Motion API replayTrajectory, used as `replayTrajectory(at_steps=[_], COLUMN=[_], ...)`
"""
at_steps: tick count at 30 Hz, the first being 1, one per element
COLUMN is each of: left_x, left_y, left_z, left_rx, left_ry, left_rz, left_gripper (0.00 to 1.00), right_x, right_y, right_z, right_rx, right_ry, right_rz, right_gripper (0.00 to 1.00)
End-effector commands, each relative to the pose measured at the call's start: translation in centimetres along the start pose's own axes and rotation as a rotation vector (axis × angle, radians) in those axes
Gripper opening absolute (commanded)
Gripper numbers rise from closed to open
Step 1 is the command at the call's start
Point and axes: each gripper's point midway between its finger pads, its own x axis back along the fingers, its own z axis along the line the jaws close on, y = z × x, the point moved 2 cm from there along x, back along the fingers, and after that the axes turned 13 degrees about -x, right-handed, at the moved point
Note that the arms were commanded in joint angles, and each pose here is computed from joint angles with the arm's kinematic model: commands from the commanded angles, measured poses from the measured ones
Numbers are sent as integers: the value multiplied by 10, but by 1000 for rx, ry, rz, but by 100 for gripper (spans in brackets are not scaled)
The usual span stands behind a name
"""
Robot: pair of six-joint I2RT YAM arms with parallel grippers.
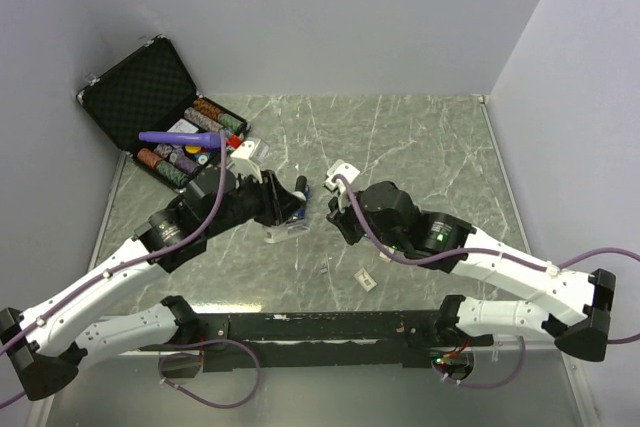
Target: Unload the staples from the stapler
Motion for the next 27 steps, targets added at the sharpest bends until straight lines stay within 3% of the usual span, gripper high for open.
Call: replayTrajectory(at_steps=[1,12,27], left_x=[3,2,10], left_y=[32,52,61], left_z=[3,14,4], left_rx=[9,57,149], left_ry=[40,101,48], left_rz=[-168,-310,-369], left_gripper=[1,1,1], right_x=[3,-17,-44], right_y=[-3,1,27], right_z=[15,43,34], right_rx=[-149,-391,-464], right_ry=[76,203,167], right_rz=[-25,-89,-199], right_gripper=[0,0,0])
